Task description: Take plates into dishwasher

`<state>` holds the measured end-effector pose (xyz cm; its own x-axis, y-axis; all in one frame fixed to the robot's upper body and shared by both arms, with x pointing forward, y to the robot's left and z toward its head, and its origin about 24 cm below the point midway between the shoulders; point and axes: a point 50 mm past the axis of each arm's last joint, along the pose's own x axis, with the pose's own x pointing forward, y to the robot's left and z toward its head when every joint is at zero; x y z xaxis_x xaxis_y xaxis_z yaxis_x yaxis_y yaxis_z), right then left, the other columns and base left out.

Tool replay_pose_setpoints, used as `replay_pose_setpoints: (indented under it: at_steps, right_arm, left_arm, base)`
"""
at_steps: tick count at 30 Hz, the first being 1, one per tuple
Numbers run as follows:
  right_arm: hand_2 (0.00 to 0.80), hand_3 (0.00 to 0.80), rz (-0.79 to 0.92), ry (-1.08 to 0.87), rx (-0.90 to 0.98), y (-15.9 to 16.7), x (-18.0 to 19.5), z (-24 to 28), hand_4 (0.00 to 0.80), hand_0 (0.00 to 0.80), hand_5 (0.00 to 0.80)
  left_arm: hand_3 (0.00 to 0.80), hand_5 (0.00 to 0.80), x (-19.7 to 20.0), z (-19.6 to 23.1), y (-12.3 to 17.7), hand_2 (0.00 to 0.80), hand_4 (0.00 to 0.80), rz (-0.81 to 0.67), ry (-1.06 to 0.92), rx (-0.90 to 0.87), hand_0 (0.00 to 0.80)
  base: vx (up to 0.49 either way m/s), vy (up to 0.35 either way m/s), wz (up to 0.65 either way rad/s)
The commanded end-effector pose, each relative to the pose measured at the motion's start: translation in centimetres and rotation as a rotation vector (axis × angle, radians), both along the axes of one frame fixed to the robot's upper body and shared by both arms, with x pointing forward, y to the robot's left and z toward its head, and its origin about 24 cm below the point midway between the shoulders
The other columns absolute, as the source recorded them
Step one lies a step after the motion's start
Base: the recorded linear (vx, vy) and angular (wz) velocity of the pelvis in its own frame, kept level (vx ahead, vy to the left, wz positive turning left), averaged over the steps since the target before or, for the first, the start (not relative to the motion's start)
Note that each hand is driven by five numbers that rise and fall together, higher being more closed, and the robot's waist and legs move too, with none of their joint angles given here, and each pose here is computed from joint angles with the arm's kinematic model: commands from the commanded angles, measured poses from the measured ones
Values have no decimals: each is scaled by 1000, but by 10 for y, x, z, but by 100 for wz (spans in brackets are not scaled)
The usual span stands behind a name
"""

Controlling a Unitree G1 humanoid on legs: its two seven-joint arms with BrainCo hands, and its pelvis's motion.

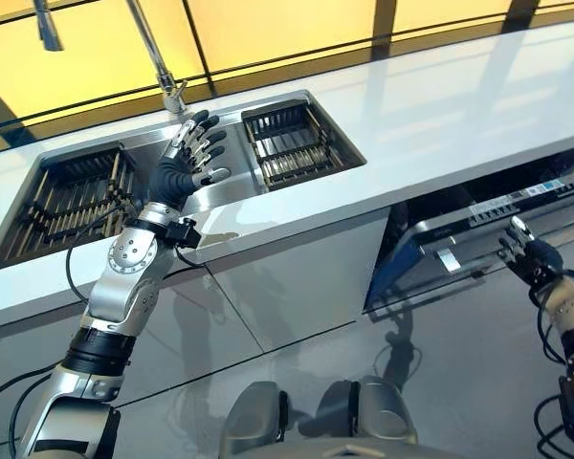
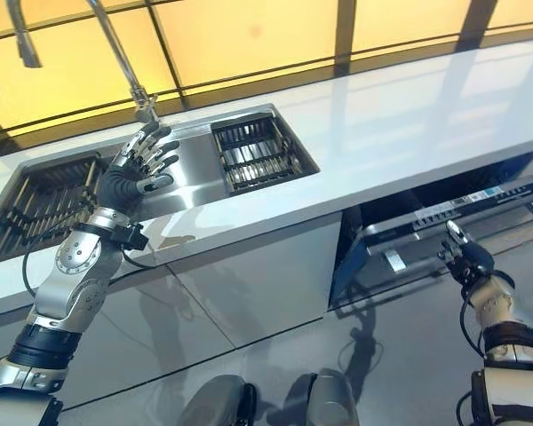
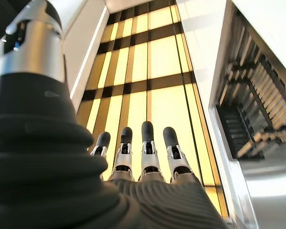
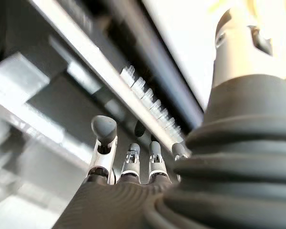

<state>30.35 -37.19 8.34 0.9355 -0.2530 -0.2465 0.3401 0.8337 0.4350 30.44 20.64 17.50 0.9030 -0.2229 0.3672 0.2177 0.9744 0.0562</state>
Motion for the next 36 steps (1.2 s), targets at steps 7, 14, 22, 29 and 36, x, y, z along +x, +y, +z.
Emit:
replay_pose_setpoints:
  at_steps: [7,14,22,29,36]
  right_arm:
    - [0,0,-13,-211,-52,-8,19,60,0,0,0]
    - [0,0,-90,-15,-283,-7,13,34,0,0,0]
    - [0,0,-170,89,-449,23,2,0,0,0,0]
    - [0,0,-147,124,-542,65,-30,-36,0,0,0]
    - [0,0,-104,45,-681,111,-49,-34,0,0,0]
  left_arm:
    - [0,0,-1,17,-1,0,0,-41,-95,-8,0]
    - [0,0,-3,18,0,0,0,-30,-111,-21,0]
    - [0,0,-7,19,-3,0,0,19,-161,-64,0]
    - [0,0,-18,3,-2,0,0,94,-163,-118,0]
    - [0,0,-33,-17,7,0,0,167,-128,-158,0]
  base:
    - [-5,-4,12]
    - [-25,77,-1]
    - [-15,125,-17]
    - [-26,147,-12]
    - [1,97,-12]
